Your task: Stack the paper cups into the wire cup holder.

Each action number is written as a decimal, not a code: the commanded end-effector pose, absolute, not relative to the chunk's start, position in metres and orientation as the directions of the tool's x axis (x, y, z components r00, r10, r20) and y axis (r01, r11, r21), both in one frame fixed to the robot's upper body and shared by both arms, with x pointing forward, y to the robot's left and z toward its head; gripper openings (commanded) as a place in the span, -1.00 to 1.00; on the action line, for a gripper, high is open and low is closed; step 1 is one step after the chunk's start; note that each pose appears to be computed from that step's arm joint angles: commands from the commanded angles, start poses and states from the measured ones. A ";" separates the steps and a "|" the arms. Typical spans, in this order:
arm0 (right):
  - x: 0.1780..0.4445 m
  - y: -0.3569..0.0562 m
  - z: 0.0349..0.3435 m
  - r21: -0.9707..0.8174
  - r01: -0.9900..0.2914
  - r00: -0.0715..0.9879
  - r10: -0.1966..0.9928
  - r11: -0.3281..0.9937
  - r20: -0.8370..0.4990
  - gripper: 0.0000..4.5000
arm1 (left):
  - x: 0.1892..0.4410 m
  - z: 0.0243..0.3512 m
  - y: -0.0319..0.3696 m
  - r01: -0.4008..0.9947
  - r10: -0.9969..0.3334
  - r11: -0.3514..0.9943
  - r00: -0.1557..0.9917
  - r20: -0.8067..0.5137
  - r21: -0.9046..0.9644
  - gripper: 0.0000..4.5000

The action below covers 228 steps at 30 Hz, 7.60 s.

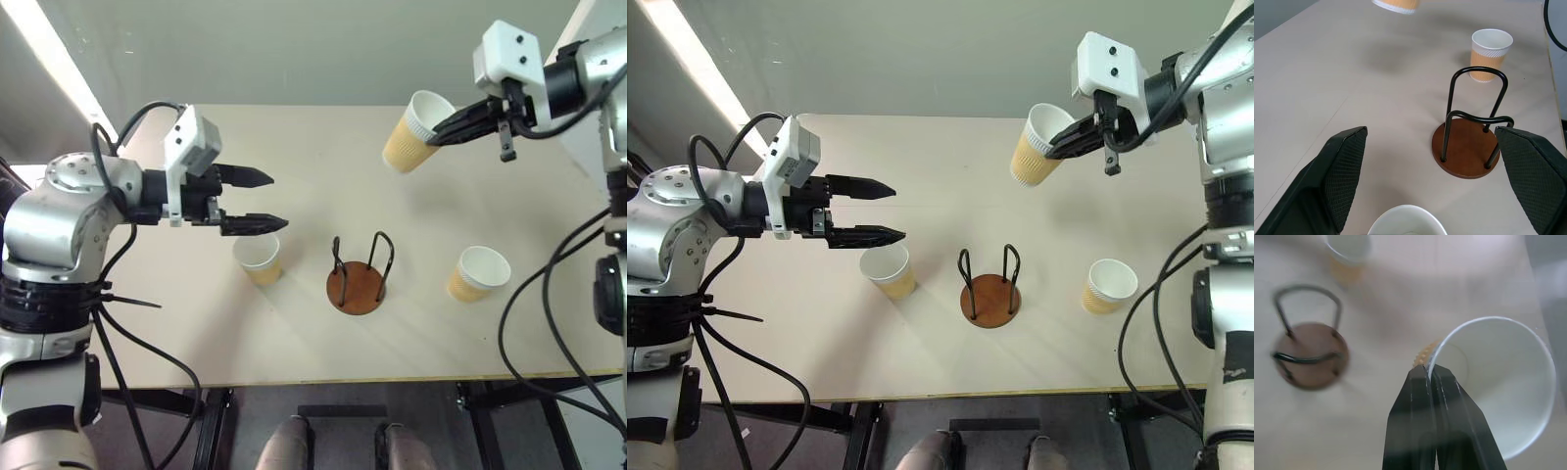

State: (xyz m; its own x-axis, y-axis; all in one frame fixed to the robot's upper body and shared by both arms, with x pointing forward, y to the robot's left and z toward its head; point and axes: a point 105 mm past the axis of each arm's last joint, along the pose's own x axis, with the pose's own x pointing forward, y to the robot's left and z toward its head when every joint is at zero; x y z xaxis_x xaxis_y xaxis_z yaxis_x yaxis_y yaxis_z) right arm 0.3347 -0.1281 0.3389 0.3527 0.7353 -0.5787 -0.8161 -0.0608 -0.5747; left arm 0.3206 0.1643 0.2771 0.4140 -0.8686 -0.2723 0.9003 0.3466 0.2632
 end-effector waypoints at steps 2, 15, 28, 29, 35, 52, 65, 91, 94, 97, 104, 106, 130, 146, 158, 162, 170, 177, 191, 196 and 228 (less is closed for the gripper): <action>0.311 -0.116 0.338 -0.577 -0.804 0.306 0.733 -0.143 -0.607 -0.99 | 0.322 0.291 0.168 0.882 -0.865 0.342 0.430 -0.258 0.325 1.00; 0.284 -0.080 0.311 -0.511 -0.808 0.144 0.742 -0.294 -0.655 -0.99 | 0.332 0.282 0.165 0.887 -0.856 0.309 0.417 -0.307 0.342 1.00; 0.296 -0.068 0.292 -0.499 -0.806 0.127 0.730 -0.318 -0.671 -0.99 | 0.333 0.278 0.165 0.887 -0.851 0.301 0.415 -0.322 0.350 1.00; 0.297 -0.068 0.290 -0.498 -0.805 0.127 0.725 -0.323 -0.677 -0.99 | 0.333 0.278 0.165 0.887 -0.850 0.301 0.416 -0.323 0.350 1.00; 0.298 -0.069 0.282 -0.484 -0.803 0.117 0.704 -0.348 -0.700 -0.99 | 0.333 0.278 0.166 0.885 -0.847 0.303 0.420 -0.325 0.353 1.00; 0.301 -0.059 0.279 -0.482 -0.831 0.108 0.770 -0.277 -0.629 0.28 | 0.330 0.279 0.167 0.879 -0.837 0.296 0.427 -0.341 0.373 1.00; 0.304 -0.078 0.349 -0.436 -0.900 0.168 0.932 0.011 -0.322 0.28 | 0.305 0.268 0.167 0.827 -0.716 0.145 0.466 -0.519 0.543 1.00; 0.287 -0.094 0.341 -0.305 -0.950 0.053 0.924 -0.070 -0.380 0.28 | 0.312 0.204 0.203 0.811 -0.377 -0.010 0.538 -0.754 0.584 1.00; 0.287 -0.095 0.340 -0.307 -0.949 0.059 0.923 -0.066 -0.381 0.28 | 0.317 0.200 0.204 0.814 -0.374 -0.011 0.536 -0.757 0.581 1.00; 0.287 -0.095 0.340 -0.307 -0.950 0.062 0.922 -0.063 -0.383 0.28 | 0.320 0.195 0.200 0.828 -0.399 -0.010 0.511 -0.761 0.561 1.00; 0.285 -0.096 0.334 -0.296 -0.952 0.056 0.915 -0.071 -0.400 0.28 | 0.333 0.189 0.193 0.843 -0.435 -0.019 0.477 -0.764 0.537 1.00; 0.282 -0.096 0.331 -0.290 -0.953 0.046 0.911 -0.082 -0.410 0.28 | 0.334 0.188 0.191 0.852 -0.450 -0.024 0.459 -0.766 0.524 1.00; 0.271 -0.104 0.320 -0.256 -0.966 0.085 0.916 -0.020 -0.393 0.32 | 0.332 0.267 0.162 0.864 -0.672 -0.125 0.288 -0.682 0.488 -0.97; 0.265 -0.118 0.308 -0.232 -0.966 0.198 0.910 0.117 -0.365 0.32 | 0.327 0.318 0.081 0.797 -0.780 -0.338 0.059 -0.622 0.500 -0.97; 0.257 -0.127 0.307 -0.231 -0.953 0.269 0.894 0.194 -0.359 0.32 | 0.319 0.301 0.046 0.752 -0.739 -0.487 -0.084 -0.668 0.444 -0.97; 0.258 -0.129 0.307 -0.233 -0.949 0.287 0.889 0.213 -0.356 0.32 | 0.315 0.296 0.044 0.748 -0.723 -0.513 -0.112 -0.681 0.422 -0.97; 0.260 -0.130 0.308 -0.240 -0.945 0.299 0.887 0.224 -0.352 0.32 | 0.307 0.281 0.046 0.753 -0.690 -0.547 -0.158 -0.706 0.365 -0.97; 0.261 -0.129 0.309 -0.242 -0.945 0.298 0.887 0.221 -0.353 0.32 | 0.306 0.275 0.049 0.755 -0.675 -0.554 -0.161 -0.720 0.351 -0.97; 0.263 -0.129 0.311 -0.249 -0.944 0.297 0.888 0.217 -0.350 0.32 | 0.310 0.289 0.052 0.741 -0.684 -0.538 -0.106 -0.721 0.402 -0.97; 0.263 -0.129 0.311 -0.248 -0.945 0.294 0.889 0.215 -0.352 0.32 | 0.308 0.284 0.049 0.741 -0.681 -0.550 -0.132 -0.720 0.385 -0.97; 0.271 -0.137 0.304 -0.308 -0.915 0.366 0.854 0.259 -0.369 0.32 | 0.318 0.292 0.035 0.795 -0.791 -0.436 -0.114 -0.602 0.422 0.82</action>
